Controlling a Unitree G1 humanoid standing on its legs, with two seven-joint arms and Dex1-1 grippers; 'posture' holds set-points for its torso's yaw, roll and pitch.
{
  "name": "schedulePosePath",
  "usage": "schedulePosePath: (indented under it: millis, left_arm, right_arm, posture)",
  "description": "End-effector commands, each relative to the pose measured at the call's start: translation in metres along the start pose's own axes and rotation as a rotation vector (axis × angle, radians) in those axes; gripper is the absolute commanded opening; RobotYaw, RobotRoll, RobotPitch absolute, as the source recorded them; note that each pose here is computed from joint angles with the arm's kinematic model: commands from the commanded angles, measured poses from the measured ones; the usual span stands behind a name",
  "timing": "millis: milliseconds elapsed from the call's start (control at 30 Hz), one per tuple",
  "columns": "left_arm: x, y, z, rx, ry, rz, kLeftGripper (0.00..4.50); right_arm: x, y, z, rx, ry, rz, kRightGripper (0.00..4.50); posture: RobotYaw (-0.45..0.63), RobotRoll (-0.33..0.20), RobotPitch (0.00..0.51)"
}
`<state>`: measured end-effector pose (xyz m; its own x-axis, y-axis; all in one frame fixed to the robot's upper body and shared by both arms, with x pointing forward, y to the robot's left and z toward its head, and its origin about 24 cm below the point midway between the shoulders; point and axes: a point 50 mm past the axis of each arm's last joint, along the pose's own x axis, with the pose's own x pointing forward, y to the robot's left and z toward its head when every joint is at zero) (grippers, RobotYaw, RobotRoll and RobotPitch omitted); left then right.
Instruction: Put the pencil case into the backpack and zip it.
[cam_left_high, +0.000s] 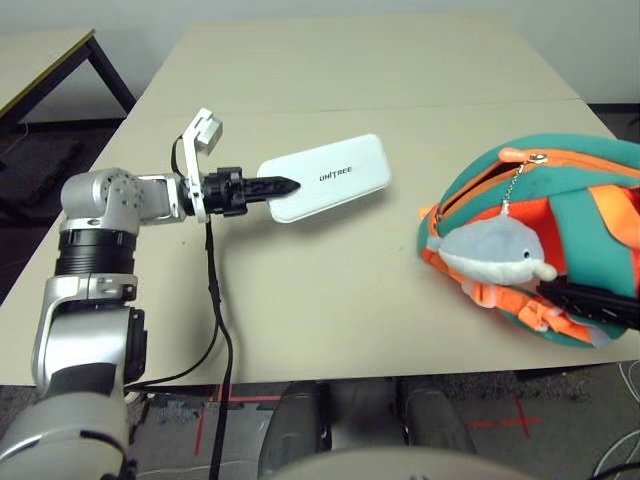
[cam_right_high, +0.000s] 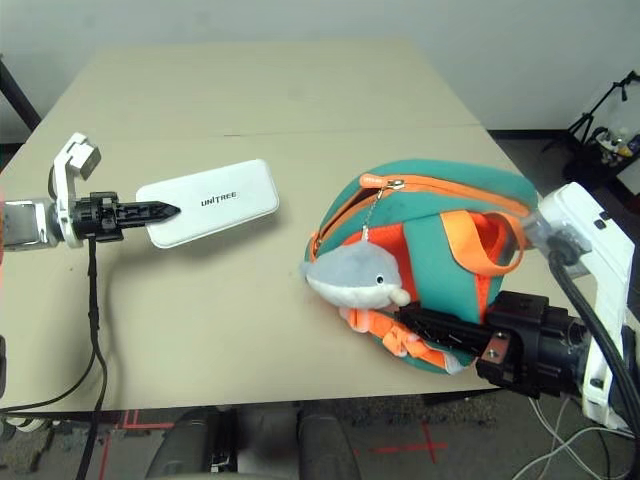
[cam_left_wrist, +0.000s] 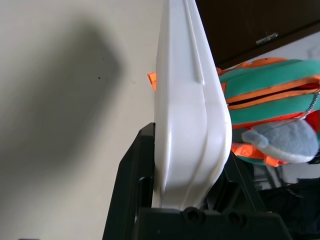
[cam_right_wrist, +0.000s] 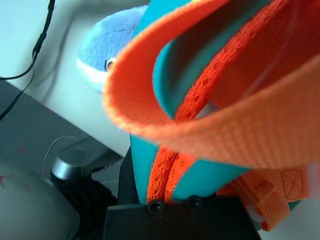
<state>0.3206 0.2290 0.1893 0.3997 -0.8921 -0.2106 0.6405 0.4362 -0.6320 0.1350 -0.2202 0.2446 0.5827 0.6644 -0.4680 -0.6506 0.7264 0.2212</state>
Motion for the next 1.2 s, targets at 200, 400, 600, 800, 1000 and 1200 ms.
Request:
schedulePosePath:
  millis: [200,400,600,800,1000,1200]
  left_arm:
    - [-0.033,-0.069,0.062,0.465,0.130,-0.059,1.38]
    - [-0.023,-0.102,0.083,0.630,0.244,-0.144,1.38]
    - [0.005,-0.102,0.086,0.690,0.329,-0.215,1.38]
    - [0.035,-0.092,0.088,0.731,0.385,-0.243,1.38]
    - [0.051,-0.088,0.088,0.803,0.439,-0.257,1.38]
    - [0.061,-0.091,0.085,0.843,0.471,-0.303,1.38]
  right_arm:
    - [0.016,-0.005,0.006,-0.049,-0.079,0.004,0.14]
    - [0.019,-0.007,0.008,-0.071,-0.100,0.023,0.14]
    - [0.021,-0.006,0.010,-0.081,-0.113,0.027,0.14]
    - [0.023,-0.003,0.012,-0.090,-0.126,0.025,0.14]
    - [0.023,0.000,0.012,-0.087,-0.135,0.010,0.14]
    - [0.023,0.001,0.013,-0.085,-0.143,0.002,0.14]
  posture:
    - [-0.16,0.000,0.085]
    - [-0.16,0.000,0.085]
    - [-0.18,0.000,0.082]
    - [-0.22,0.000,0.084]
    - [-0.25,0.000,0.087]
    - [-0.26,0.000,0.093]
